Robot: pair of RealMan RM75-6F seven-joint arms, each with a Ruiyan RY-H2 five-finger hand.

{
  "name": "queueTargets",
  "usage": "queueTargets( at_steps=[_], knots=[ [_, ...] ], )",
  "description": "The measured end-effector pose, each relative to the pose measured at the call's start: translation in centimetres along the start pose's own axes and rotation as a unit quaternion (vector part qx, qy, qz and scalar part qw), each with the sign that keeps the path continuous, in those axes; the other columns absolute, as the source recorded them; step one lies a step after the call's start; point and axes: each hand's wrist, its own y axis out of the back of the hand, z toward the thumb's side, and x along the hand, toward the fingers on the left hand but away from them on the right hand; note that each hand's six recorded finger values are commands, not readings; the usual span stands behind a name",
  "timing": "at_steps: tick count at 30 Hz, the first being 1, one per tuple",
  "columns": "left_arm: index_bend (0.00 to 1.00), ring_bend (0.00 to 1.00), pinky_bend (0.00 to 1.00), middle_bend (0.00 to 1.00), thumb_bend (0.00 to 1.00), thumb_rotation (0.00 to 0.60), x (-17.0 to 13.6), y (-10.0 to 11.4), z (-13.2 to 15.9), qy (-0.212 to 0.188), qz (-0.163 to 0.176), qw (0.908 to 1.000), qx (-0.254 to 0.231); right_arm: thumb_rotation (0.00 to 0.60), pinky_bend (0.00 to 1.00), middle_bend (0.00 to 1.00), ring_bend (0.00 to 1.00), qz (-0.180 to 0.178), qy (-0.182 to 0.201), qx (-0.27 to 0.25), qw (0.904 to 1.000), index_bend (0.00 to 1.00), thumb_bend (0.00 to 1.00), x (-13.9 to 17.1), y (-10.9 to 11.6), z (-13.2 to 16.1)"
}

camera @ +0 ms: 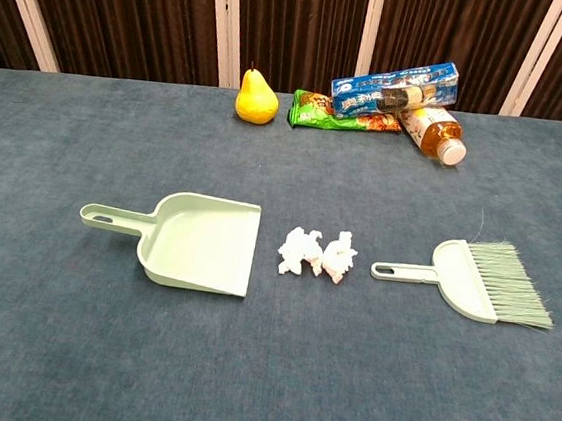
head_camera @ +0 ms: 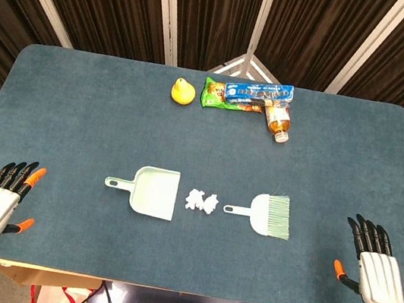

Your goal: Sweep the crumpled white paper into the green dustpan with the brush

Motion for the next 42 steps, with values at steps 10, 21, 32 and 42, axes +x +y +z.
queueTargets(
  at_steps=[10, 21, 32, 42],
  knots=[
    [0.00, 0.00, 0.00, 0.00, 0.00, 0.600, 0.0, 0.1, 0.1, -0.002, 0.001, 1.0000, -0.001, 0.600, 0.01, 0.00, 0.00, 0.001, 0.002, -0.003, 1.0000, 0.00, 0.35, 0.0, 0.1, 0.2],
    [0.00, 0.00, 0.00, 0.00, 0.00, 0.600, 0.0, 0.1, 0.2, 0.000, 0.004, 1.0000, 0.000, 0.600, 0.41, 0.30, 0.34, -0.021, 0.032, -0.022, 0.9990, 0.00, 0.35, -4.9, 1.1, 4.0],
    [0.00, 0.00, 0.00, 0.00, 0.00, 0.600, 0.1, 0.1, 0.4, -0.001, 0.008, 1.0000, 0.000, 0.600, 0.85, 0.83, 0.87, 0.032, 0.089, 0.005, 0.9955, 0.21, 0.35, -11.1, -3.0, 12.1],
    [0.00, 0.00, 0.00, 0.00, 0.00, 0.600, 0.4, -0.1, 0.4, -0.003, -0.001, 1.0000, -0.007, 0.600, 0.85, 0.88, 0.92, 0.091, 0.097, 0.035, 0.9906, 0.30, 0.35, -13.3, -8.4, 17.1]
  ],
)
